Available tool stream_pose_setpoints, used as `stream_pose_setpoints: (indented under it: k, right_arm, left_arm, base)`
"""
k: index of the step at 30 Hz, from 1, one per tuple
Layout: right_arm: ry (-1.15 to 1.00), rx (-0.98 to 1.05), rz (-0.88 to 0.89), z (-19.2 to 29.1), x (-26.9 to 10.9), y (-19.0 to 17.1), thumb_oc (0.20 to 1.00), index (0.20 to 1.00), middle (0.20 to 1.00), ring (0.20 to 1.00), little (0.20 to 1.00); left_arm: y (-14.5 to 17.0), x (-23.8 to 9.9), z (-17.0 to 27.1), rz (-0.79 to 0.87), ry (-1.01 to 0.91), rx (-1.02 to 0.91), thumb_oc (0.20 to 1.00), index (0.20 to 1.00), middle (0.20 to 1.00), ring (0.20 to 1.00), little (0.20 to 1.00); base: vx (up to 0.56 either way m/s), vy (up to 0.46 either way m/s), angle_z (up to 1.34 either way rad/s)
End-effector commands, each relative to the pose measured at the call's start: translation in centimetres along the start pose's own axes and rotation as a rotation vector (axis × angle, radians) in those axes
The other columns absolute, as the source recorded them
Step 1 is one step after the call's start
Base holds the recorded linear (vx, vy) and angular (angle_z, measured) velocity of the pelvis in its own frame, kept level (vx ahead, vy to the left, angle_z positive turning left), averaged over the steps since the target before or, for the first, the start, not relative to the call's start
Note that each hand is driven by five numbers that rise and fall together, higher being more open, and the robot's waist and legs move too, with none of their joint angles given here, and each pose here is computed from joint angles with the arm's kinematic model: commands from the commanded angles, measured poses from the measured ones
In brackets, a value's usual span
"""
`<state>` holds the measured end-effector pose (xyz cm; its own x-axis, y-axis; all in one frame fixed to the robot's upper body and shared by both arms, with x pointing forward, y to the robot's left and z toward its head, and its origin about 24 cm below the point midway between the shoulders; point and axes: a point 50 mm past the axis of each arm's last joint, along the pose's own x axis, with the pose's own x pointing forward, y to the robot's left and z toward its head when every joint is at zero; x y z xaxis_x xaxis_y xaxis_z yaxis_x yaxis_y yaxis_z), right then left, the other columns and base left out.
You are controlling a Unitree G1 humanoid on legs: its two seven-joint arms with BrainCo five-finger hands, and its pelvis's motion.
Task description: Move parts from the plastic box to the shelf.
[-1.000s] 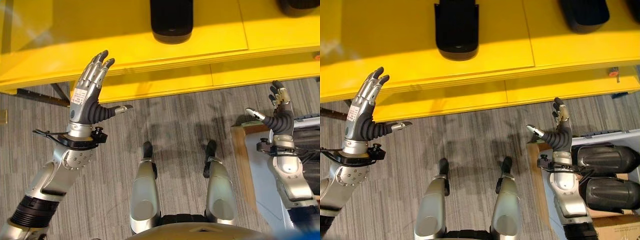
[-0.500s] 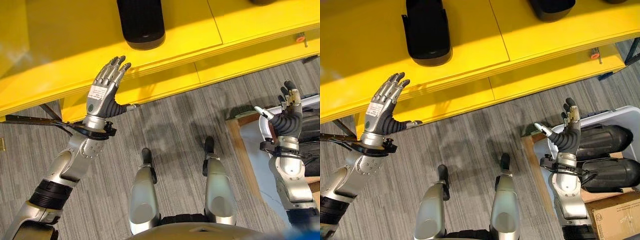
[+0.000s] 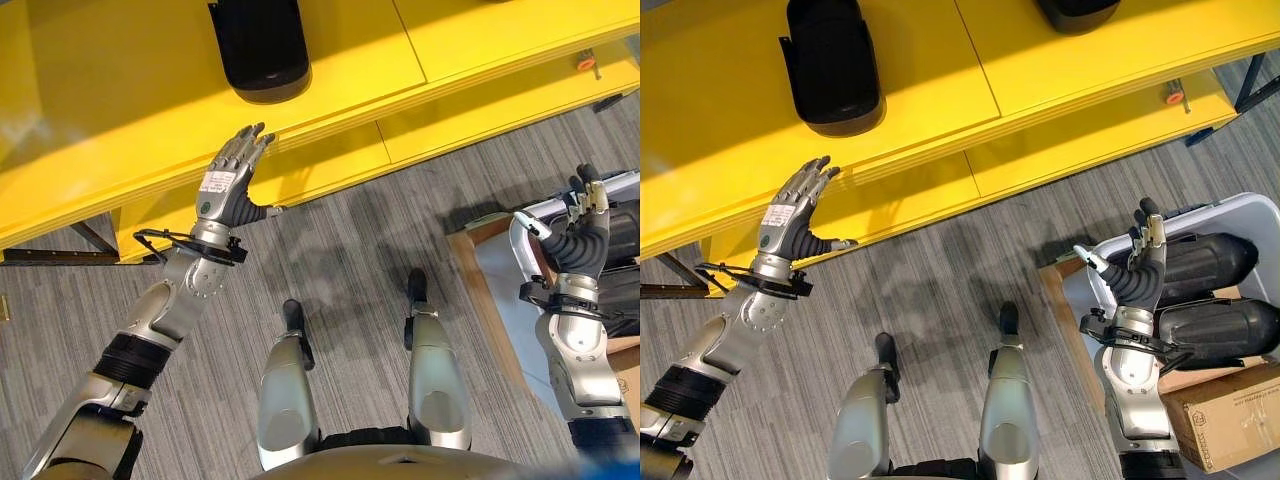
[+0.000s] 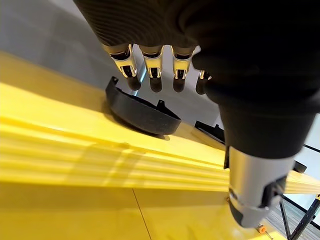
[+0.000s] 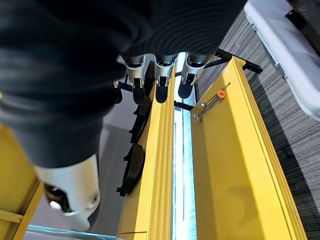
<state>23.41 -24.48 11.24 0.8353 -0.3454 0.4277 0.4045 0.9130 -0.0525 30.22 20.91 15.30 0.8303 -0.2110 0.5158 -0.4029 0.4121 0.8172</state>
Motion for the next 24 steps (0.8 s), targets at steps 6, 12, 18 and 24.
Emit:
stream_pose_setpoints:
  k: [6, 12, 18, 24]
  right_arm:
    - [-0.089, 0.022, -0.035, 1.4, -0.2, -0.4, 1.000, 1.000, 1.000, 1.000, 1.000]
    - [-0.080, 0.028, -0.023, 1.3, -0.4, -0.2, 1.000, 1.000, 1.000, 1.000, 1.000]
    - [-0.066, 0.012, -0.019, 1.0, -0.7, -0.4, 1.000, 1.000, 1.000, 1.000, 1.000]
    - [-0.064, 0.014, -0.020, 1.0, -0.9, -0.5, 1.000, 1.000, 1.000, 1.000, 1.000]
  left_arm:
    - [-0.1, 1.0, -0.8, 0.004, 0.026, 0.023, 1.000, 1.000, 1.000, 1.000, 1.000]
    - [-1.3, 2.4, -1.1, -0.047, 0.048, 0.044, 1.000, 1.000, 1.000, 1.000, 1.000]
    - [-2.0, 3.1, -1.8, -0.078, 0.088, 0.069, 1.000, 1.000, 1.000, 1.000, 1.000]
    - [-2.3, 3.1, -3.0, -0.097, 0.150, 0.092, 1.000, 1.000, 1.000, 1.000, 1.000]
  base:
    - [0.01, 0.007, -0.02]
    - [0.04, 0.013, -0.08]
    - [0.01, 0.006, -0.03]
    - [0.00, 0.000, 0.00]
